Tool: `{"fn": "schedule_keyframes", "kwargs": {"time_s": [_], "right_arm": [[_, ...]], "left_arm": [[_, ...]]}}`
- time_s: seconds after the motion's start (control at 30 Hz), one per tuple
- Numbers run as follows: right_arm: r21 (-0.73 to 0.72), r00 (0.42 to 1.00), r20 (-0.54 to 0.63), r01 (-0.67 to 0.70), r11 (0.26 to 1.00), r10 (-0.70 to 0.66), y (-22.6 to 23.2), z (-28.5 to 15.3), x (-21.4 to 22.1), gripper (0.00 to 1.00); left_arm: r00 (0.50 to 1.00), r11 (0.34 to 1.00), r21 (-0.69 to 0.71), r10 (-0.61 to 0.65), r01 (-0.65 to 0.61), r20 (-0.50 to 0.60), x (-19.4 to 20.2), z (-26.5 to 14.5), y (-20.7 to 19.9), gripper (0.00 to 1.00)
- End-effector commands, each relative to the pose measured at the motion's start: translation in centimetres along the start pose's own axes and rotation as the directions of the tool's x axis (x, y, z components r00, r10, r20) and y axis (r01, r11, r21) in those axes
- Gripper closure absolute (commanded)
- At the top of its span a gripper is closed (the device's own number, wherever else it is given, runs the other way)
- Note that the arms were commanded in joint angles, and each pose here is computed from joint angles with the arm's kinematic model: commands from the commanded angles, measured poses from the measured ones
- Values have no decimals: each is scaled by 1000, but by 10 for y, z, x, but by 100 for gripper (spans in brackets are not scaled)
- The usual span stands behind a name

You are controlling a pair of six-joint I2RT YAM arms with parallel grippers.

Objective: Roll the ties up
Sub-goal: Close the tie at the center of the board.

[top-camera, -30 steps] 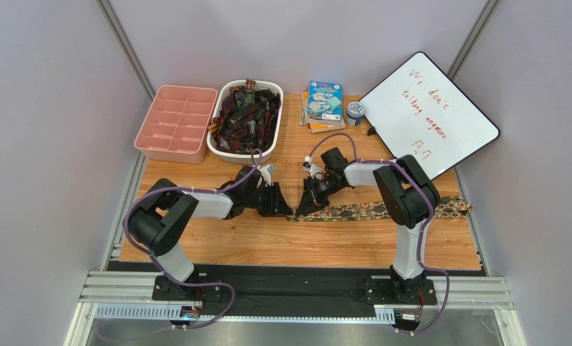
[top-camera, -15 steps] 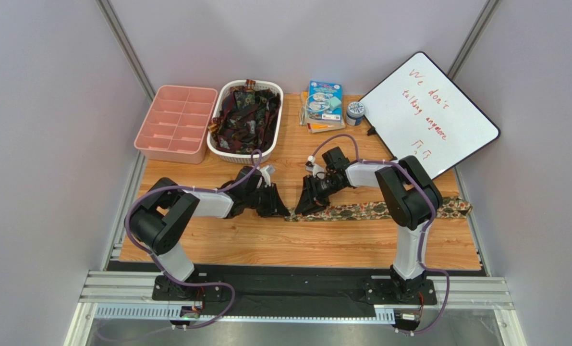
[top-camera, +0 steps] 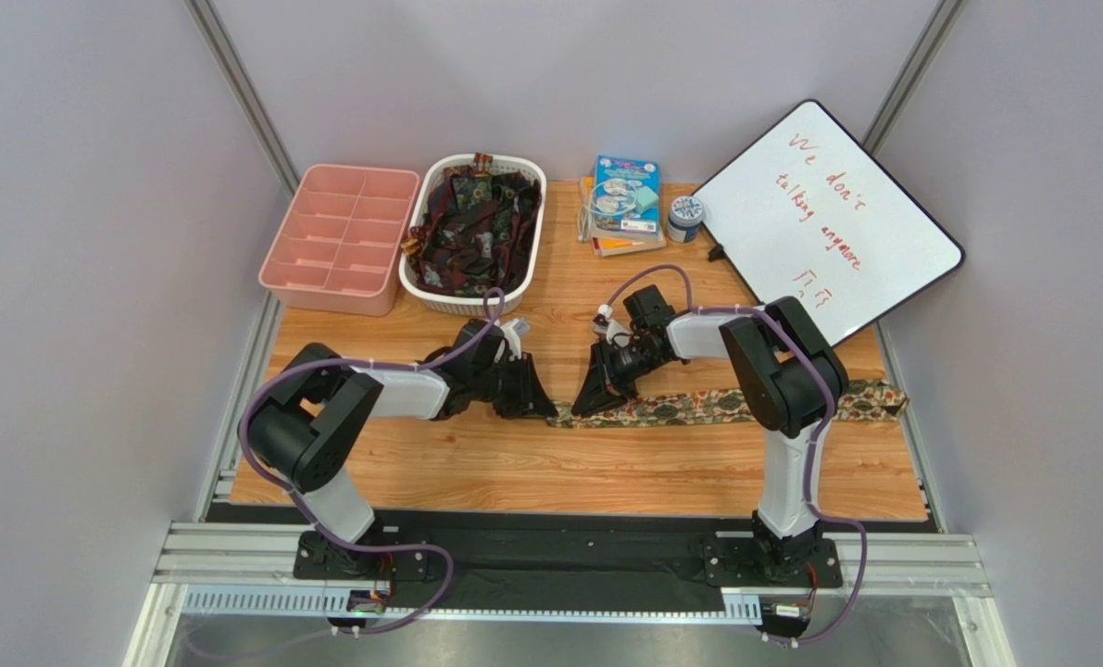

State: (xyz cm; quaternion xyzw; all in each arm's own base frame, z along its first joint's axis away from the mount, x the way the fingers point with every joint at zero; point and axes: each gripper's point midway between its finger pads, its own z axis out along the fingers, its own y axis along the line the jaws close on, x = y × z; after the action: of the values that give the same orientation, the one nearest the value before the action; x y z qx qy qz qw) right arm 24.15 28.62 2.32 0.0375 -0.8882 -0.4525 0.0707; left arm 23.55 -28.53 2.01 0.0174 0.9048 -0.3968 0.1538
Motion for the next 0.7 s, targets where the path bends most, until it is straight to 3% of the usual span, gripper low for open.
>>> {"fn": "schedule_keyframes", "kwargs": {"time_s": [0.0,0.07,0.17,0.23,0.67], "right_arm": [[33,1000,1,21,999,-21,-12,3,-4,95],[60,1000,3,25,998,-25,-21,6,-5,100],[92,1000,8,29,995,-29,-31,10,-8,100],[106,1000,5,27,994,-28,-37,12,-8,100],[132,998,23,49,990,-53,-40,10,-11,100]], "left_arm": [[1000,1000,-25,11,-10,19,-8,-4,2,72],[1000,1000,-6,16,-16,25,-11,-7,-1,66],[998,999,32,34,-36,47,-17,-17,-11,52],[998,998,44,39,-41,44,-17,-22,-15,49],[1000,1000,14,-5,4,6,-10,-15,-5,51]]}}
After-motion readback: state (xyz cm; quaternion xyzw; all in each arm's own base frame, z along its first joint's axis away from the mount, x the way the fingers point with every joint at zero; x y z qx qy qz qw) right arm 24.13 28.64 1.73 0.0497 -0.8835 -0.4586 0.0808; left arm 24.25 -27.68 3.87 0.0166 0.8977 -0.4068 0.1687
